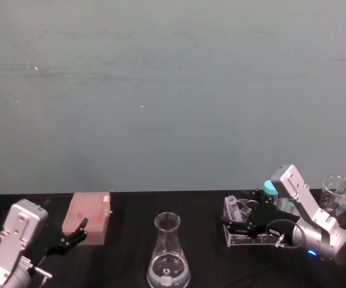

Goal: Pour the liquid from the test tube into the beaker using one hand.

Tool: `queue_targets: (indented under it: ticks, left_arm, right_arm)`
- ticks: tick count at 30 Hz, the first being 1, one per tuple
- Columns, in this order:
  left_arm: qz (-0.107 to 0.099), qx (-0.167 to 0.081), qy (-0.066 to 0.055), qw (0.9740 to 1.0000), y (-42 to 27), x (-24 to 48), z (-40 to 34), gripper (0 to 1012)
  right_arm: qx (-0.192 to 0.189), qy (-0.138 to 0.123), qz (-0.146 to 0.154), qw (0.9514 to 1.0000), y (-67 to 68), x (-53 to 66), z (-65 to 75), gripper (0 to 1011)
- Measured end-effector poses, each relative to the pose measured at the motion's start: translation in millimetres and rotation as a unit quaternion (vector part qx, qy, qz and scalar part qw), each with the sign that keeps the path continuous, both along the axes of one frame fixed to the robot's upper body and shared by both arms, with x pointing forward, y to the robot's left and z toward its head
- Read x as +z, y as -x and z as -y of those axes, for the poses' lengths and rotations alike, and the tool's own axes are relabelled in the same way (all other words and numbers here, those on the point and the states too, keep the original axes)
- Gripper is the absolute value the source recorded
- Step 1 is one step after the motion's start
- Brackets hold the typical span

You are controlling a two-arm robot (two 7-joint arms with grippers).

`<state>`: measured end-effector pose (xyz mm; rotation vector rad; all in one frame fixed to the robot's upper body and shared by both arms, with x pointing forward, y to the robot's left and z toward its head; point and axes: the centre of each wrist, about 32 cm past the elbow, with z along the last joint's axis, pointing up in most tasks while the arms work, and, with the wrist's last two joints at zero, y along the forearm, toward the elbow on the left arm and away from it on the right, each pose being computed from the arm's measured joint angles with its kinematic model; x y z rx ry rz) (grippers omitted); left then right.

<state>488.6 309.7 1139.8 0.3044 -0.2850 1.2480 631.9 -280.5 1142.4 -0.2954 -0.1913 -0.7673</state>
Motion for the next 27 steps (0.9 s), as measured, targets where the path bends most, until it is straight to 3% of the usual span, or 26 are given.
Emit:
queue_targets:
  ticks: [13,20,27]
  left_arm:
    - [0.000,0.000,0.000,1.0000,0.0,0.0,0.0,1000]
    - [0.000,0.000,0.000,1.0000,0.0,0.0,0.0,1000]
    - [0.000,0.000,0.000,1.0000,0.0,0.0,0.0,1000]
  right_arm:
    - [0.000,0.000,0.000,1.0000,-0.1,0.3,0.1,1002]
    - [-0.001,-0.001,0.000,1.0000,-0.1,0.3,0.1,866]
    - [-0.001,-0.001,0.000,1.0000,-0.1,0.3,0.0,654]
